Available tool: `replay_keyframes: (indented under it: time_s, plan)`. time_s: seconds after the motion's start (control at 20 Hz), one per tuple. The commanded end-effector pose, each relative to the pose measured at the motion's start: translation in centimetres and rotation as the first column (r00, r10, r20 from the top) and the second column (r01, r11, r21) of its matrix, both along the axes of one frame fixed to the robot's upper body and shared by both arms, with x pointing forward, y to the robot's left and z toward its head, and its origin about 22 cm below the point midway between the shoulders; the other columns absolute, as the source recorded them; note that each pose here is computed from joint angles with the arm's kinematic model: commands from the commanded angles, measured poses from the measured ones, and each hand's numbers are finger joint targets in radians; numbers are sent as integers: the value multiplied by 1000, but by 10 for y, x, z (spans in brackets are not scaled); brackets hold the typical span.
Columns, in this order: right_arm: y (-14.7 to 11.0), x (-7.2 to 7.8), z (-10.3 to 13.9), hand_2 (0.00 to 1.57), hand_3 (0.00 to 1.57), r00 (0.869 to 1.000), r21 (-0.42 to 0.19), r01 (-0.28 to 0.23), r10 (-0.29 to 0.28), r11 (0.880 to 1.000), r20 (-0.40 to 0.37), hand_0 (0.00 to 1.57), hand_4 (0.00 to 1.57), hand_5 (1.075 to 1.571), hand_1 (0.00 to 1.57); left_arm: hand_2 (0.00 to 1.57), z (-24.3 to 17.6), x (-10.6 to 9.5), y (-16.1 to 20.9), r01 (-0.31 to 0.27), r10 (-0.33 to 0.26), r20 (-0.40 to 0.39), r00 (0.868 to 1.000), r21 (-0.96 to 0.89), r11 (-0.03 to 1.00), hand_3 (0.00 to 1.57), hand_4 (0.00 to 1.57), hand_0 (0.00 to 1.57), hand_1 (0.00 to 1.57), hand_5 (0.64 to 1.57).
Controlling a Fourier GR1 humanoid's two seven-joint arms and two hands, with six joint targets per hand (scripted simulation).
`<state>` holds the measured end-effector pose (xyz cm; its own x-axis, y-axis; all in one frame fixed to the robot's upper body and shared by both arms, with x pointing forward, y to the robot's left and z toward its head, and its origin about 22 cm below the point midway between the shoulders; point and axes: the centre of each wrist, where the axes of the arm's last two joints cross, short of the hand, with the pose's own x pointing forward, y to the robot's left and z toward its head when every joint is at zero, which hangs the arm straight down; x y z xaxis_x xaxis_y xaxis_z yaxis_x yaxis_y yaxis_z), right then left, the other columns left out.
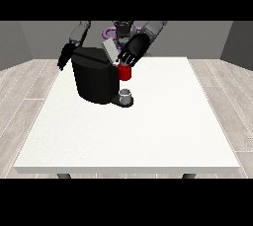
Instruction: Insert the coffee pod into the coffee machine and close the lid
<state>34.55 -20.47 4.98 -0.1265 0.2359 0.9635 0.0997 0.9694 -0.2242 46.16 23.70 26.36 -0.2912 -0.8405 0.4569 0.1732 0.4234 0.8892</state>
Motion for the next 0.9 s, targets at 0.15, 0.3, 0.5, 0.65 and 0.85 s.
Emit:
replay_keyframes:
  time_s: [0.15,0.3,0.5,0.65,0.85]
  plan:
    - [0,0,-6,0,0,1000,27,10,-10,1000,-23,0,165,1571,0,1234,-5,2,-11,21,-22,-28,999,-8,1000,1191,434,1193,1193,1571]
    - [-10,2,-5,0,0,1000,11,11,-12,1000,19,0,0,1571,0,1235,-3,2,-11,18,-18,14,1000,-15,1000,1200,422,1169,1169,1571]
    - [2,5,6,0,0,1000,6,5,-5,1000,-10,0,0,1571,0,1259,5,3,-10,-12,12,2,1000,6,1000,1200,417,1216,1216,1571]
    - [-17,4,-9,0,0,1000,10,21,-21,1000,-2,0,0,1571,0,1261,25,0,-9,8,-7,38,999,-8,1000,1206,376,1225,1225,1571]
    - [8,7,28,0,0,996,-33,-54,56,998,70,0,0,1571,0,1242,22,1,14,-50,50,89,995,-2,999,1195,357,1217,1217,1571]
